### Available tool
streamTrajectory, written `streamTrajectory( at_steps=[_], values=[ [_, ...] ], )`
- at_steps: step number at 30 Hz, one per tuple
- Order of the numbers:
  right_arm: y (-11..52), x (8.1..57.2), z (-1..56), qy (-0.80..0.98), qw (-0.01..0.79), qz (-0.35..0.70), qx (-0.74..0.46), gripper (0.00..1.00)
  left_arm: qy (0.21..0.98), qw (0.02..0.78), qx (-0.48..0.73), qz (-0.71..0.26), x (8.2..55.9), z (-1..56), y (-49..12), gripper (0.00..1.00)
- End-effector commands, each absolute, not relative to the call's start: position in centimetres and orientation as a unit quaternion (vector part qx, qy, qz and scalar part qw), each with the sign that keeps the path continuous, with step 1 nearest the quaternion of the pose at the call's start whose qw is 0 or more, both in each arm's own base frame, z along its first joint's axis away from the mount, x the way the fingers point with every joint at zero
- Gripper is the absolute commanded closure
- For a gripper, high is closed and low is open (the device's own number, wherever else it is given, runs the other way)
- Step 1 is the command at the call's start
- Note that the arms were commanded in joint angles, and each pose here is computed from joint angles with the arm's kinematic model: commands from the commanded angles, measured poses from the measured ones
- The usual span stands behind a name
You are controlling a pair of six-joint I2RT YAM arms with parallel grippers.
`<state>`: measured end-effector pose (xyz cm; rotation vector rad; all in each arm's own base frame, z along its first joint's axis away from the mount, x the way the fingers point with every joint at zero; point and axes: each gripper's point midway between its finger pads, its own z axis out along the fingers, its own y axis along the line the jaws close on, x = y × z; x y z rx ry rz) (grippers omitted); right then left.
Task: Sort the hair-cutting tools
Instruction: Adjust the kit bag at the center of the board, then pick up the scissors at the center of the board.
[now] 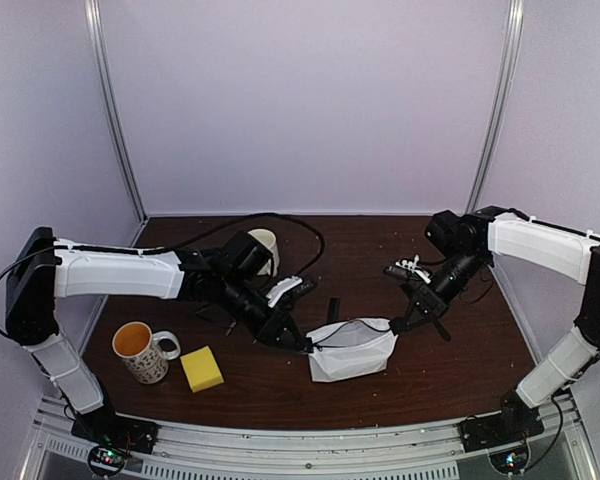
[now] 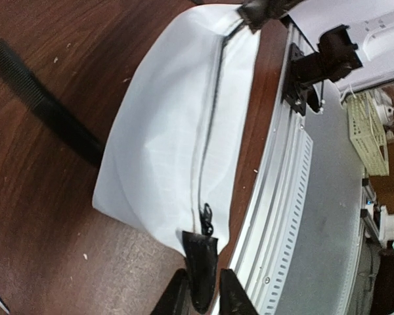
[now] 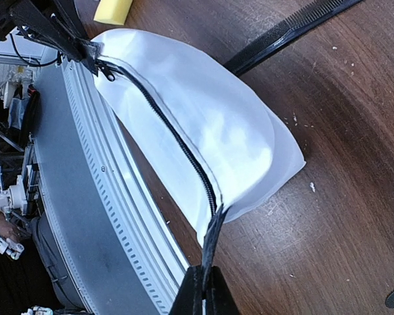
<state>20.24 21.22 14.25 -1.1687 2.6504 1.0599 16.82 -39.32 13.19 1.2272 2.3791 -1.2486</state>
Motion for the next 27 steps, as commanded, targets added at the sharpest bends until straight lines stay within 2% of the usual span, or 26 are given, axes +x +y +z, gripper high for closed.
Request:
streamTrajectory(
  at_steps=[1, 6, 10, 13, 22, 27],
  values=[
    [21.2, 21.8, 14.4, 0.87, 0.03, 0.333, -0.363, 1.0, 0.802, 0.142, 0.436, -0.384, 18.3, 15.1, -38.7, 0.73],
    [20.9, 22.7, 14.5, 0.872, 0.034, 0.343, -0.348, 0.99, 0.834, 0.179, 0.432, -0.294, 21.2, 15.3, -36.4, 0.57],
    [21.1, 22.8, 14.5, 0.869, 0.035, 0.348, -0.349, 0.97, 0.891, 0.214, 0.37, -0.153, 26.5, 13.1, -32.8, 0.55],
    [21.2, 22.8, 14.5, 0.868, 0.036, 0.35, -0.35, 0.97, 0.905, 0.212, 0.356, -0.098, 28.6, 11.7, -31.8, 0.54],
    [21.2, 22.6, 15.0, 0.865, 0.044, 0.354, -0.353, 0.97, 0.915, 0.179, 0.359, -0.039, 32.1, 6.7, -32.4, 0.45],
    [21.3, 22.6, 15.2, 0.862, 0.051, 0.356, -0.357, 0.96, 0.92, 0.164, 0.354, -0.039, 33.1, 4.7, -33.2, 0.48]
  ],
)
